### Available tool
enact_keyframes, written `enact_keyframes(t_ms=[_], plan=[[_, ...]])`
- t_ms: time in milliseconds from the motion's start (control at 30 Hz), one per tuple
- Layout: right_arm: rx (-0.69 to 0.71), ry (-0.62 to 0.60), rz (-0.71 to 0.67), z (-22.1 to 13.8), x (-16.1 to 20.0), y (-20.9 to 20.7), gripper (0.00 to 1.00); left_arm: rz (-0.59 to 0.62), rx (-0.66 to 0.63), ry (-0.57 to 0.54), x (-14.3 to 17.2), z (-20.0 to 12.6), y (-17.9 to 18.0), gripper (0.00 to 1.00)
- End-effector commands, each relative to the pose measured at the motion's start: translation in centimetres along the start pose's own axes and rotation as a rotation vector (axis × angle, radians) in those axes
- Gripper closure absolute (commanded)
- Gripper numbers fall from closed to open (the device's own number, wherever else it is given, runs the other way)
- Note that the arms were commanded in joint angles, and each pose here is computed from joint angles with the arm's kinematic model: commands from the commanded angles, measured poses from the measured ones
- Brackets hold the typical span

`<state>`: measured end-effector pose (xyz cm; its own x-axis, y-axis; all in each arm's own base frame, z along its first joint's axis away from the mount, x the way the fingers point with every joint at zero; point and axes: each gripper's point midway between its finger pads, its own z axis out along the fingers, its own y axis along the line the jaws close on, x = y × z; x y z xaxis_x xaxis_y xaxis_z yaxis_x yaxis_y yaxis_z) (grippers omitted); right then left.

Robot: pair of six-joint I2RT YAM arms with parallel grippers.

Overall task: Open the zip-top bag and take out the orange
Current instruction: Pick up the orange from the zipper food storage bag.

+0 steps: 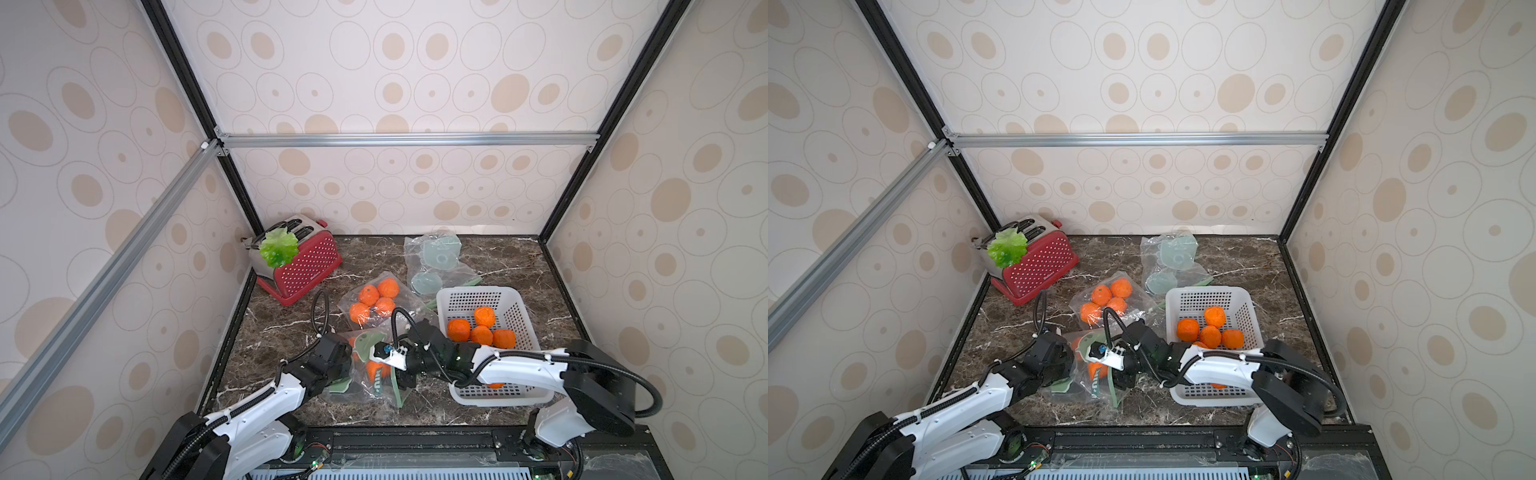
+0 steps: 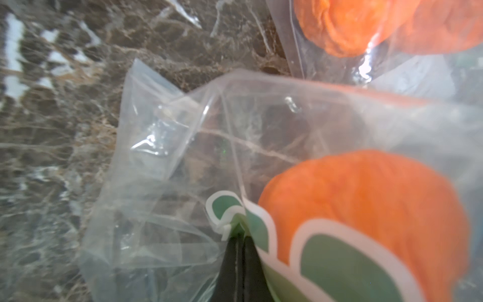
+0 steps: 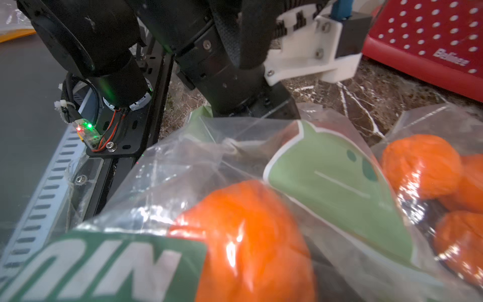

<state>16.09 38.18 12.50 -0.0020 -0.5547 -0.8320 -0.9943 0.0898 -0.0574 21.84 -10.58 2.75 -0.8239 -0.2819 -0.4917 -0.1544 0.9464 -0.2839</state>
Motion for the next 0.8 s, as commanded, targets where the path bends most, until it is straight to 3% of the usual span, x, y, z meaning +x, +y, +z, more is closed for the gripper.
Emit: enact_keyframes(t_ms=[0, 133, 433, 667, 767], plan=[[0.090, 0.098, 0.041, -2.8, 2.1, -0.9, 0.42, 0.024, -0.043, -0.036, -1.1, -0.9, 0.4, 1.00], [0.167, 0.084, 0.078, -6.4, 1.5, -1.9, 0.42, 0.024, -0.046, -0.053, -1.4, -1.3, 0.5, 1.00], [0.493, 0.097, 0.195, -13.0, 1.2, -7.4, 0.44, 0.028, -0.058, -0.074, -1.7, -1.6, 0.9, 1.00], [0.866, -0.006, 0.566, -20.3, 5.1, -16.3, 0.51, 0.035, -0.055, -0.078, -1.6, -1.7, 0.9, 1.00], [0.926, -0.021, 0.641, -20.9, 6.5, -18.5, 0.54, 0.038, -0.053, -0.074, -1.7, -1.6, 0.8, 1.00]])
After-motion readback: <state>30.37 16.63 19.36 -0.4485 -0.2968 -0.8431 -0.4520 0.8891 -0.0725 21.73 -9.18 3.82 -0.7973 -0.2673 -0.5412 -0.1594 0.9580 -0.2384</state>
